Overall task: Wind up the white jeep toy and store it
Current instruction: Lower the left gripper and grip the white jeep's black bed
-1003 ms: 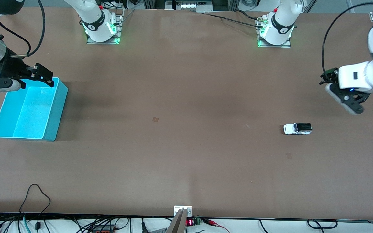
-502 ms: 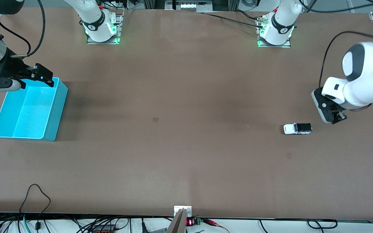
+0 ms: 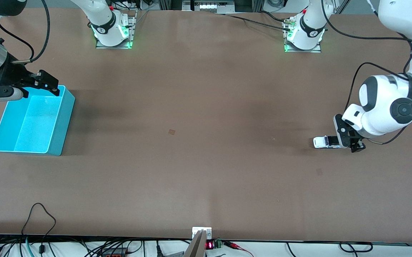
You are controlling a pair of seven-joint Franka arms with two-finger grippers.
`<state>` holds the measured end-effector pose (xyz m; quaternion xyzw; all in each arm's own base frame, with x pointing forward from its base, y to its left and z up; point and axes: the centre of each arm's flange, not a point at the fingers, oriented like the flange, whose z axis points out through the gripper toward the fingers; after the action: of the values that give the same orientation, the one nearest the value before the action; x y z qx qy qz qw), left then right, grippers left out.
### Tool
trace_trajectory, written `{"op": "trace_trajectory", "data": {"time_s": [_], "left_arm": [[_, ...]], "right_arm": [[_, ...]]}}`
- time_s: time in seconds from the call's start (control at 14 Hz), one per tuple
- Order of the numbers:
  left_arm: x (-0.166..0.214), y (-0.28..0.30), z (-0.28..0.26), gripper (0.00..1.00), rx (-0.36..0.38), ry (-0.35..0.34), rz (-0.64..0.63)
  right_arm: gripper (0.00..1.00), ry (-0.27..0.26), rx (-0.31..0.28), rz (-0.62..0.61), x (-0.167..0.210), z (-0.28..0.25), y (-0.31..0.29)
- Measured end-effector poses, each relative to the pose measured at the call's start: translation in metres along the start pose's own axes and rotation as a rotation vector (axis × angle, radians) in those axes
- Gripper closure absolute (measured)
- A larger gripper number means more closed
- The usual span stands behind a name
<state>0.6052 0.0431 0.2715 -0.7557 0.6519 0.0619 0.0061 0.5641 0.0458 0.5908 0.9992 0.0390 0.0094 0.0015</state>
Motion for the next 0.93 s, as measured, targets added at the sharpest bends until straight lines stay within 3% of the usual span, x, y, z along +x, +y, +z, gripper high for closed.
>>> {"op": "trace_trajectory", "data": {"time_s": [0.57,0.72,0.86,0.93], "left_arm": [[0.007,0.002,0.057,0.02,0.069,0.008,0.058],[0.007,0.007,0.064,0.05,0.072,0.009,0.063],[0.007,0.009,0.066,0.18,0.069,0.009,0.073],[0.008,0.01,0.067,0.18,0.066,0.009,0.075]], "right_arm": [[0.0,0.0,0.0,0.0,0.0,0.0,0.0],[0.0,0.0,0.0,0.0,0.0,0.0,0.0],[0.0,0.0,0.0,0.0,0.0,0.0,0.0],[0.0,0.0,0.0,0.0,0.0,0.0,0.0]]}}
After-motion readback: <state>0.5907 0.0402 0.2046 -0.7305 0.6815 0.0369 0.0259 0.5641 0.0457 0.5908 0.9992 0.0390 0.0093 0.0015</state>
